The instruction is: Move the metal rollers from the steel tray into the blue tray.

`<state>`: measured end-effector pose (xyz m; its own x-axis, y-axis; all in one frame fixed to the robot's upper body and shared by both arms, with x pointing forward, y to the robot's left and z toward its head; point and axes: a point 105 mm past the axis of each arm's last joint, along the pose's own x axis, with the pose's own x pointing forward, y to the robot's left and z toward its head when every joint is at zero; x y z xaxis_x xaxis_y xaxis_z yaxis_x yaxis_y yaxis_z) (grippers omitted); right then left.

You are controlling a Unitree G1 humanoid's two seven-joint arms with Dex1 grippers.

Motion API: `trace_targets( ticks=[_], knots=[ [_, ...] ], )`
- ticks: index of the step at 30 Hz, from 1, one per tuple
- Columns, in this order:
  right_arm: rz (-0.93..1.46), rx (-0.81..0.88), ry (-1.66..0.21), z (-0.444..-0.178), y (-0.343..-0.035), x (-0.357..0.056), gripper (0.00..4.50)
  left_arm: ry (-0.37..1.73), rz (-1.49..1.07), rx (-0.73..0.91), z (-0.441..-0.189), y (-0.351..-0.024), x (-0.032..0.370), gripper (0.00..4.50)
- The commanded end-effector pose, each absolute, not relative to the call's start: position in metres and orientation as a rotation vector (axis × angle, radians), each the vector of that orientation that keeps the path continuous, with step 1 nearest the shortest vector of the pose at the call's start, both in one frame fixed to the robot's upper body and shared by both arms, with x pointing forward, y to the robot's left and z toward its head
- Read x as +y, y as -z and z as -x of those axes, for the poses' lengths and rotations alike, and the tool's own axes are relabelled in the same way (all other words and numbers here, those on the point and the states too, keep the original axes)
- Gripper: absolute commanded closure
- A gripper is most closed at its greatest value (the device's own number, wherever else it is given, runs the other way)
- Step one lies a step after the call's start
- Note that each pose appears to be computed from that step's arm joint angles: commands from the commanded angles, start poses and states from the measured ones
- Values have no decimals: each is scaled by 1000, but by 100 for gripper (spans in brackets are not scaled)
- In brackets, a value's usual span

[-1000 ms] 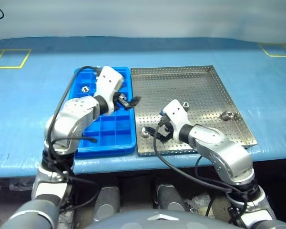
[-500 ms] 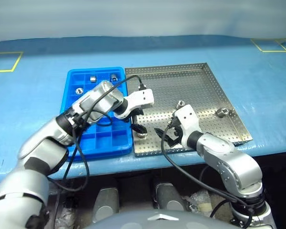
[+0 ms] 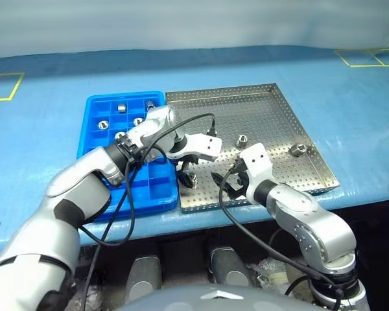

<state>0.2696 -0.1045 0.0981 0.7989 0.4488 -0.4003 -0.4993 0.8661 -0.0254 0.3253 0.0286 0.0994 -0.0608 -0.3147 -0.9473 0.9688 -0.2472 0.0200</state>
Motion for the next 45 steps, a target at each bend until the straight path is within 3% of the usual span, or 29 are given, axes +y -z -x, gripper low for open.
trace_targets(
  ticks=[1,7,8,10,17,21,27,30,39,45],
  knots=[
    [131,337,-499,-269,-111,-105,0,1535,-1194,849,-329,-105,28,3],
    [129,326,-484,-270,-113,-107,0,1523,-1204,867,-331,-99,27,3],
    [129,324,-480,-270,-113,-108,0,1518,-1200,867,-332,-98,27,20],
    [129,323,-474,-270,-113,-109,0,1517,-1196,869,-332,-96,26,61],
    [132,324,-462,-270,-113,-111,0,1518,-1178,882,-330,-91,31,282],
    [145,320,-469,-271,-115,-110,0,1487,-1065,807,-333,-102,25,282],
    [205,310,-479,-276,-118,-107,0,1321,-664,511,-344,-142,7,282],
    [219,302,-509,-278,-121,-102,0,1143,-485,324,-351,-163,14,282],
    [275,247,-688,-288,-136,-65,0,449,-303,91,-348,-172,119,282],
    [311,243,-827,-286,-132,-35,0,189,-288,136,-318,-151,174,282]
  ],
)
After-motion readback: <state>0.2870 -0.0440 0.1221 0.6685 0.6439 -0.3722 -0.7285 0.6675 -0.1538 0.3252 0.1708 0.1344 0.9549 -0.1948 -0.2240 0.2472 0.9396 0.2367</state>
